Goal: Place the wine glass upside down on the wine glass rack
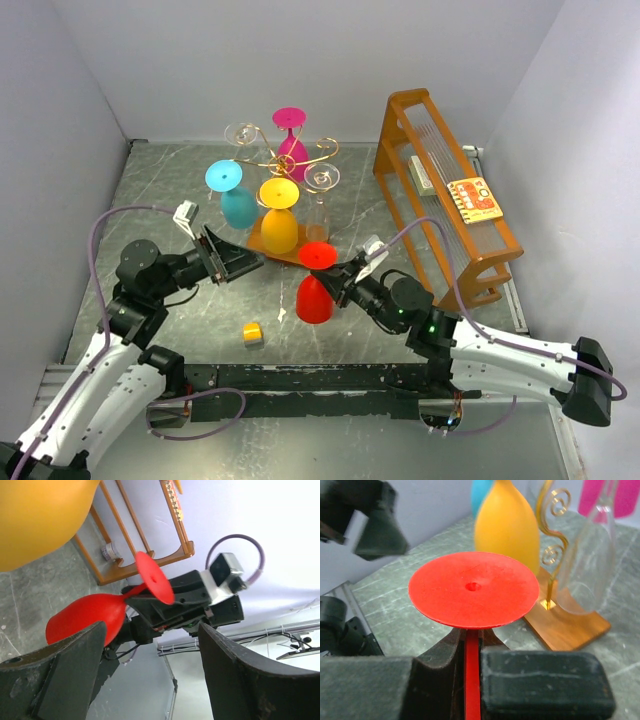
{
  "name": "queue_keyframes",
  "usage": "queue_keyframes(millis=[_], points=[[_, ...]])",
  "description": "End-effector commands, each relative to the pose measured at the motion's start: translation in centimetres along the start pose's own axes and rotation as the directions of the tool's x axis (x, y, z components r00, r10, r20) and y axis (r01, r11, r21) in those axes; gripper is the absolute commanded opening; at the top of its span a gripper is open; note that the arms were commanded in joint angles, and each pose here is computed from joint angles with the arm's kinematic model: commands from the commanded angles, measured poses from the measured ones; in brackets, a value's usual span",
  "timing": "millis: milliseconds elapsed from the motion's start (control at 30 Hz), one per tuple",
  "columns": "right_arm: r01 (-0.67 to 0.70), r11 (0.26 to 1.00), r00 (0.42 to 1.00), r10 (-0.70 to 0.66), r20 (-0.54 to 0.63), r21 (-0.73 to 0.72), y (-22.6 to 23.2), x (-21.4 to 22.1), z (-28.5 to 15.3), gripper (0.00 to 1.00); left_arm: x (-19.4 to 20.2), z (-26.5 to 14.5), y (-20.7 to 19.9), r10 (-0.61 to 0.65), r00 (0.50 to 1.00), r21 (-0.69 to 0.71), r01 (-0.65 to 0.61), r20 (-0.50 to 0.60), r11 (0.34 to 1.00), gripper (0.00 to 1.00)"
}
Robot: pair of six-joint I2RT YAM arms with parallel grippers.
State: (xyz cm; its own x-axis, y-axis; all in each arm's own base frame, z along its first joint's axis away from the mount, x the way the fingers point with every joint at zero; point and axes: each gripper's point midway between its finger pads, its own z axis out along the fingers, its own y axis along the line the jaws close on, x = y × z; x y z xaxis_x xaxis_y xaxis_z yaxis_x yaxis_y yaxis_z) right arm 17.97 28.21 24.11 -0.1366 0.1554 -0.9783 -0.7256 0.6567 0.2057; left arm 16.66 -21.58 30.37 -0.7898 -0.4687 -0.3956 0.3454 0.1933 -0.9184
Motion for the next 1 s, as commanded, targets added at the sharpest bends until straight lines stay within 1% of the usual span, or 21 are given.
queue_keyframes(millis=[0, 100, 167, 200, 233, 300, 400, 500, 567, 600, 700, 800, 967], points=[[0.121, 0.974, 0.990, -0.104, 0.098, -0.190, 3.6, -4.0, -0.3, 0.00, 0.2, 0.8, -0.8, -0.028, 0.999, 0.010, 0.028, -0.041, 1.000, 0.85], [0.162, 0.949, 0.984, -0.133, 0.121, -0.269, 4.9, -4.2, -0.7, 0.00, 0.5, 1.3, -0.9, -0.048, 0.998, 0.026, 0.049, -0.051, 0.998, 0.85], [0.177, 0.926, 0.981, -0.140, 0.134, -0.332, 6.2, -4.5, -0.8, 0.00, 1.1, 1.7, -0.9, -0.071, 0.994, 0.048, 0.075, -0.080, 0.996, 0.85], [0.182, 0.916, 0.981, -0.144, 0.132, -0.358, 6.7, -4.7, -0.7, 0.00, 1.4, 1.9, -1.0, -0.090, 0.991, 0.062, 0.097, -0.101, 0.993, 0.85], [0.183, 0.909, 0.982, -0.155, 0.105, -0.375, 7.1, -4.2, -0.5, 0.00, 1.7, 2.1, -1.1, -0.103, 0.987, 0.075, 0.112, -0.121, 0.991, 0.84], [0.192, 0.902, 0.981, -0.173, 0.083, -0.388, 7.4, -3.9, -0.1, 0.00, 2.1, 2.3, -1.2, -0.117, 0.982, 0.088, 0.131, -0.146, 0.988, 0.81], [0.203, 0.900, 0.979, -0.186, 0.080, -0.385, 7.3, -3.6, 0.1, 0.00, 2.0, 2.1, -1.3, -0.119, 0.986, 0.090, 0.130, -0.115, 0.987, 0.81], [0.208, 0.893, 0.978, -0.187, 0.093, -0.400, 7.5, -3.5, 0.0, 0.00, 2.2, 1.9, -1.3, -0.134, 0.985, 0.094, 0.145, -0.112, 0.985, 0.74], [0.207, 0.889, 0.978, -0.191, 0.081, -0.408, 7.7, -3.1, 0.2, 0.00, 2.5, 1.8, -1.4, -0.148, 0.980, 0.103, 0.162, -0.131, 0.981, 0.66], [0.206, 0.888, 0.978, -0.194, 0.072, -0.410, 7.7, -2.9, 0.3, 0.00, 2.7, 1.8, -1.4, -0.155, 0.978, 0.110, 0.170, -0.139, 0.979, 0.64], [0.202, 0.881, 0.978, -0.205, 0.040, -0.428, 8.1, -2.0, 0.9, 0.00, 3.2, 1.6, -1.3, -0.172, 0.973, 0.122, 0.192, -0.157, 0.974, 0.62], [0.193, 0.877, 0.979, -0.199, 0.032, -0.441, 8.4, -1.7, 1.2, 0.00, 3.6, 1.5, -1.2, -0.181, 0.969, 0.129, 0.204, -0.170, 0.971, 0.55], [0.178, 0.882, 0.982, -0.186, 0.026, -0.437, 8.5, -1.5, 1.6, 0.00, 3.7, 1.2, -1.7, -0.170, 0.969, 0.140, 0.196, -0.178, 0.971, 0.37]])
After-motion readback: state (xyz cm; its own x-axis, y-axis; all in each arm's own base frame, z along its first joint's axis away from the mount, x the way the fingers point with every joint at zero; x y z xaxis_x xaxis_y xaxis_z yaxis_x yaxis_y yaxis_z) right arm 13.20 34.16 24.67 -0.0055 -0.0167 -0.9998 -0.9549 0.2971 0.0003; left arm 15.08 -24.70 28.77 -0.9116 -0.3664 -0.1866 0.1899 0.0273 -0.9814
